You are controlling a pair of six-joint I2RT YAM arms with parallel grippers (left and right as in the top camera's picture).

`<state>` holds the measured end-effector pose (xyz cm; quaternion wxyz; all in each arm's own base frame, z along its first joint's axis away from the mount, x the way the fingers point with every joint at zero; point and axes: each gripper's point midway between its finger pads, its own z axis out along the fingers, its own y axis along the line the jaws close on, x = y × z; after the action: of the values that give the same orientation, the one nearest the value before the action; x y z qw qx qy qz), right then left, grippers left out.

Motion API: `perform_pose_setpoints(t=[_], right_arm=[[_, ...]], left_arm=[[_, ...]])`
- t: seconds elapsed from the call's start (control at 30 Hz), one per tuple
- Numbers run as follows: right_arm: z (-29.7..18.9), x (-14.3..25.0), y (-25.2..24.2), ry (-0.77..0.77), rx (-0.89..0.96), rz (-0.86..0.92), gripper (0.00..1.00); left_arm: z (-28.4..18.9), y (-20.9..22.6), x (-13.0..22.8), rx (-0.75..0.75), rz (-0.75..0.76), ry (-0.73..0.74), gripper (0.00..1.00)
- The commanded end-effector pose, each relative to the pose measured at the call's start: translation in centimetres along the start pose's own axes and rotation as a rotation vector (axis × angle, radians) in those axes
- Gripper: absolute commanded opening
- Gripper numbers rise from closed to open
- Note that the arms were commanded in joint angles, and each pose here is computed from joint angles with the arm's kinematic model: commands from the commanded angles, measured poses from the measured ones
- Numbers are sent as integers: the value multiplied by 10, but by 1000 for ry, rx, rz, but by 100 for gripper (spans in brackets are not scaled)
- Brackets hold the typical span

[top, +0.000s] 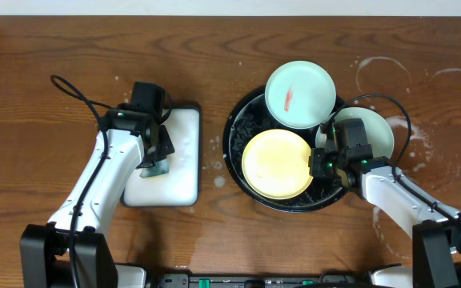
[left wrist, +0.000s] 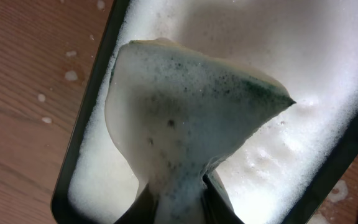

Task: Clean dirty plates on tray and stack at the side
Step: 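Lift the yellow plate off the tray with the right gripper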

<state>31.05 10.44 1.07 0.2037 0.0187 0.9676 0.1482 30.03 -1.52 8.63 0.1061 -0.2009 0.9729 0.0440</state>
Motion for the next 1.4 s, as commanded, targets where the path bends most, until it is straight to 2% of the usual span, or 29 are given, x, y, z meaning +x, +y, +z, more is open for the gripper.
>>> perform_pose_setpoints(t=[0.0,0.13,0.2,0.33,0.43,0.5,0.63,0.77,0.87,1.03,1.13,1.37], right_arm=[[10,12,-1,44,-1,-3,11],[22,20,-2,82,-11,-4,10],[21,17,-1,72,-14,-12,1],[10,4,5,47,-22,-35,1],[-8,-10,6,29,10,-73,1],[-24,-23,4,4,58,-107,1],[-56,-45,11,-51,102,-138,1],[-81,-60,9,-119,228,-211,1],[-90,-64,9,-165,328,-275,1],[-110,-74,11,-264,560,-407,1],[-115,-71,29,-269,618,-592,1],[-135,-78,67,-379,724,-779,1]], left_arm=[[0,0,0,1,18,1,17],[0,0,0,1,18,1,17],[0,0,0,1,18,1,17],[0,0,0,1,18,1,17],[0,0,0,1,18,1,30],[0,0,0,1,18,1,45],[0,0,0,1,18,1,55],[0,0,0,1,18,1,65],[0,0,0,1,18,1,79],[0,0,0,1,18,1,80],[0,0,0,1,18,1,80],[0,0,0,1,18,1,81]])
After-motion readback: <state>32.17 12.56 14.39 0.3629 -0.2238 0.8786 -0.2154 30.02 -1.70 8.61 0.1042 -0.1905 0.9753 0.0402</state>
